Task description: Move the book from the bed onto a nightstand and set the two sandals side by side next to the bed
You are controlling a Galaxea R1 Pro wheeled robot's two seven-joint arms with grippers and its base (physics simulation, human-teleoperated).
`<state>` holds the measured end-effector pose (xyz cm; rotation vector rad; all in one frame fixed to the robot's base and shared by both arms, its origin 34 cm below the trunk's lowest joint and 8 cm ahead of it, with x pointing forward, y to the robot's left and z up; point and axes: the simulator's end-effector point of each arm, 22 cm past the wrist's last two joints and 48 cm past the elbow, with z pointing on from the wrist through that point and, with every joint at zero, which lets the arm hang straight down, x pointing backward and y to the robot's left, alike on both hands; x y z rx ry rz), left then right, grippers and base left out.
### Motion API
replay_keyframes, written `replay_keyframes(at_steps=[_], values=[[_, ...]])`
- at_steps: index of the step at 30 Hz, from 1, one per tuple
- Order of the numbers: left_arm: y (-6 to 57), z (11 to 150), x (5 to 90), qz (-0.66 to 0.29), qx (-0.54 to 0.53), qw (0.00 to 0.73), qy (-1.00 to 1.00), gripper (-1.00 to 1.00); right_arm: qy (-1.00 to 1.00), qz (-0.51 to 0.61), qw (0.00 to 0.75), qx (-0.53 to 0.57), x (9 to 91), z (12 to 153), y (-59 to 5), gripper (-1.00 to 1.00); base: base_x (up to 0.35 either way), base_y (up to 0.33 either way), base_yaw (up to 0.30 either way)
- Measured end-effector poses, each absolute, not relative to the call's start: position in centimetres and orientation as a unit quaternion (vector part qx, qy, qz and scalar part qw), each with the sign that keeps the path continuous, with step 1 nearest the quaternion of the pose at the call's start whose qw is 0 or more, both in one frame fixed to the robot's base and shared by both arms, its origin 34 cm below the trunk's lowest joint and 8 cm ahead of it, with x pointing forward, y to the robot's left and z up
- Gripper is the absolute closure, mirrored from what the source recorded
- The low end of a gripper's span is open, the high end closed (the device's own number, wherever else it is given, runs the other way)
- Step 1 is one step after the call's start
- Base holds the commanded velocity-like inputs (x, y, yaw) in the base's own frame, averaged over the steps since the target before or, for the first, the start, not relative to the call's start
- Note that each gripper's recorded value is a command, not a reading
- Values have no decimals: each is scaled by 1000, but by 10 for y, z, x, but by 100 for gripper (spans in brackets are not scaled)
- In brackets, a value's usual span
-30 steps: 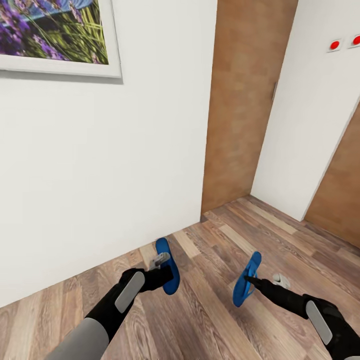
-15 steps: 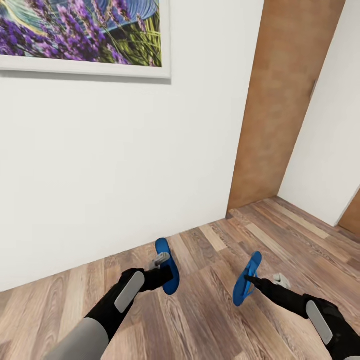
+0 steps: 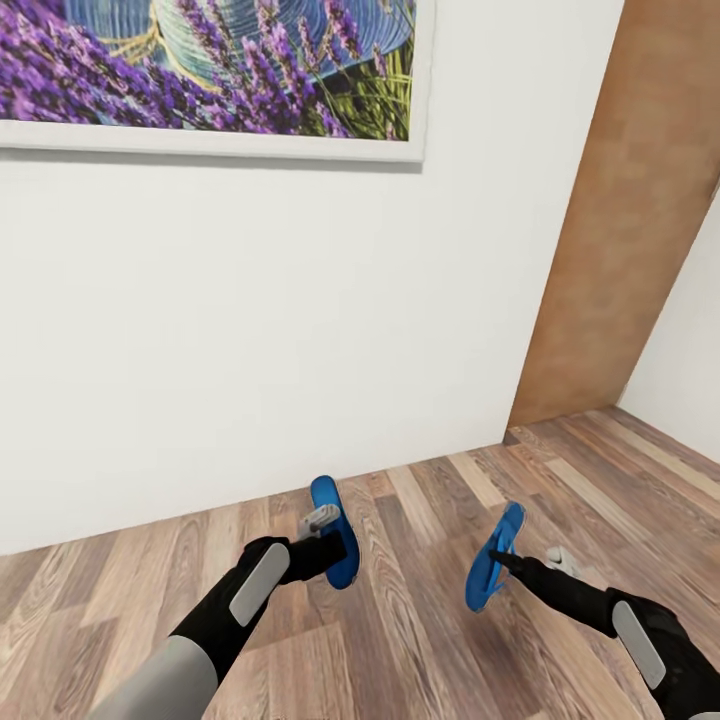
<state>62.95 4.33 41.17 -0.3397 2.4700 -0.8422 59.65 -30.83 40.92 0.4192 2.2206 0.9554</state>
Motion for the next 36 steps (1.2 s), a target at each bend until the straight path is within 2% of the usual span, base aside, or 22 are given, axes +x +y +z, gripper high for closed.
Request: replay_keyframes(at_steps=[36], values=[[45,411,628,-308,-127,251,909,100,853,365,339,156,597,411,-307,100,-1,1,263]])
